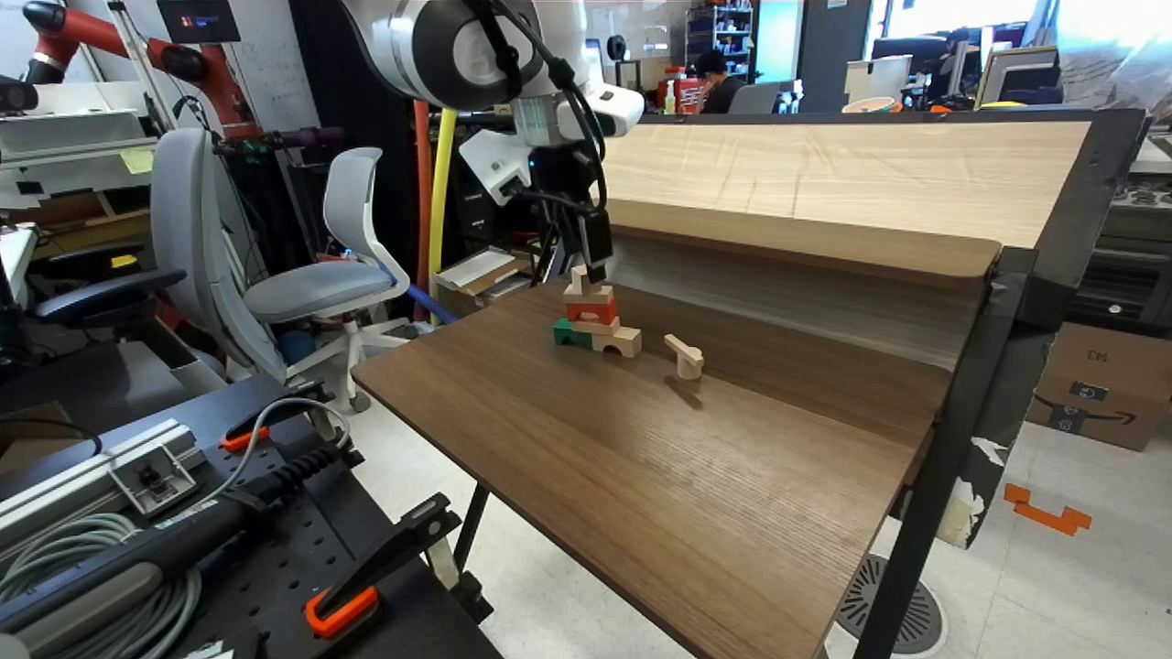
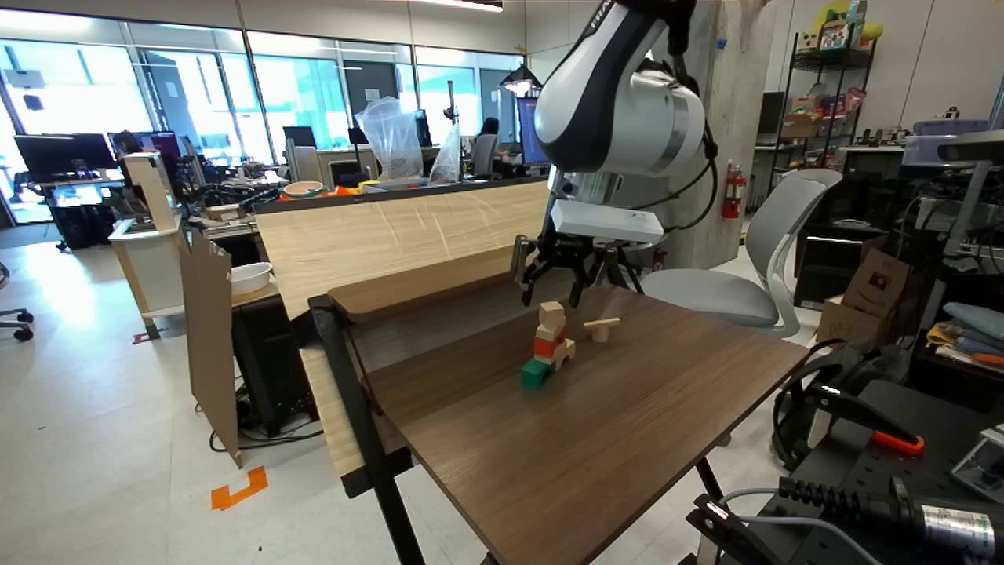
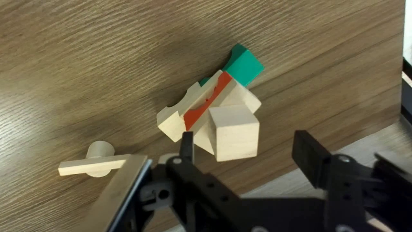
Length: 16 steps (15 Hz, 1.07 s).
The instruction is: Place the wooden cube on the desk
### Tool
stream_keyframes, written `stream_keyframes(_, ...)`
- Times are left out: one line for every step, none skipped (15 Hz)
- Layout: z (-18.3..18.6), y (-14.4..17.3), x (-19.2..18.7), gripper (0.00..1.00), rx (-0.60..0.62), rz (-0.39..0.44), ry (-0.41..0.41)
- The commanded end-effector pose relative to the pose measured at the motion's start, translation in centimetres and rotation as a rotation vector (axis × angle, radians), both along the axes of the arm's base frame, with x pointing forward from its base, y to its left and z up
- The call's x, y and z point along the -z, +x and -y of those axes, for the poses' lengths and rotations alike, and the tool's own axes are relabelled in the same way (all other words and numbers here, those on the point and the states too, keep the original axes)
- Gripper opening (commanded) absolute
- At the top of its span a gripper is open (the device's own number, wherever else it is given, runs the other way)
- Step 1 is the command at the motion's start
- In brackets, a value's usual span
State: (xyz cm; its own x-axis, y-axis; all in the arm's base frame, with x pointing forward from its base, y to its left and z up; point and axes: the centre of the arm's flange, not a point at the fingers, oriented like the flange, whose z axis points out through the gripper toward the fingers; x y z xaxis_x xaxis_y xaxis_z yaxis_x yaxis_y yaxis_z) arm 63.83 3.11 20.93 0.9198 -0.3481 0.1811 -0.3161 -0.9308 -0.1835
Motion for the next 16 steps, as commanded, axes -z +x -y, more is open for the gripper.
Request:
stream_keyframes(-0.3,0.5,0.9,0.49,-0.001,-0.004,-0.01)
stream_keyframes(-0.3,0.4,1.0,0.42,0.0,-0.008,-0.011)
stream_keyframes(-0.2,0.4,1.1,0.34,0.0,-0.01,-0.012)
stream_keyframes(-0.2,0.4,1.3,0.27,0.0,-0.013,-0.012)
stream_keyframes(-0.1,0.4,1.4,0.2,0.001,-0.012,-0.012)
stream_keyframes(-0.1,0.4,1.4,0.12,0.001,-0.013,-0.012)
stream_keyframes(-0.1,0.4,1.2,0.11,0.002,-0.011,-0.011)
stream_keyframes(0.0,0.3,1.1,0.11,0.002,-0.009,-0.011)
stream_keyframes(0.2,0.2,1.0,0.11,0.005,-0.011,-0.01)
stream_keyframes(0.3,0.2,1.0,0.11,0.01,-0.011,-0.008)
stream_keyframes(0.5,0.2,0.8,0.11,0.013,-0.01,-0.007)
stream_keyframes(0.7,0.3,0.7,0.11,0.018,-0.007,-0.006)
stream_keyframes(0.9,0.3,0.5,0.11,0.023,-0.004,-0.007)
stream_keyframes(1.1,0.3,0.2,0.11,0.028,0.001,-0.004)
stream_keyframes(1.4,0.3,0.0,0.11,0.033,0.003,-0.002)
stream_keyframes(1.7,0.4,-0.2,0.11,0.038,0.006,0.001)
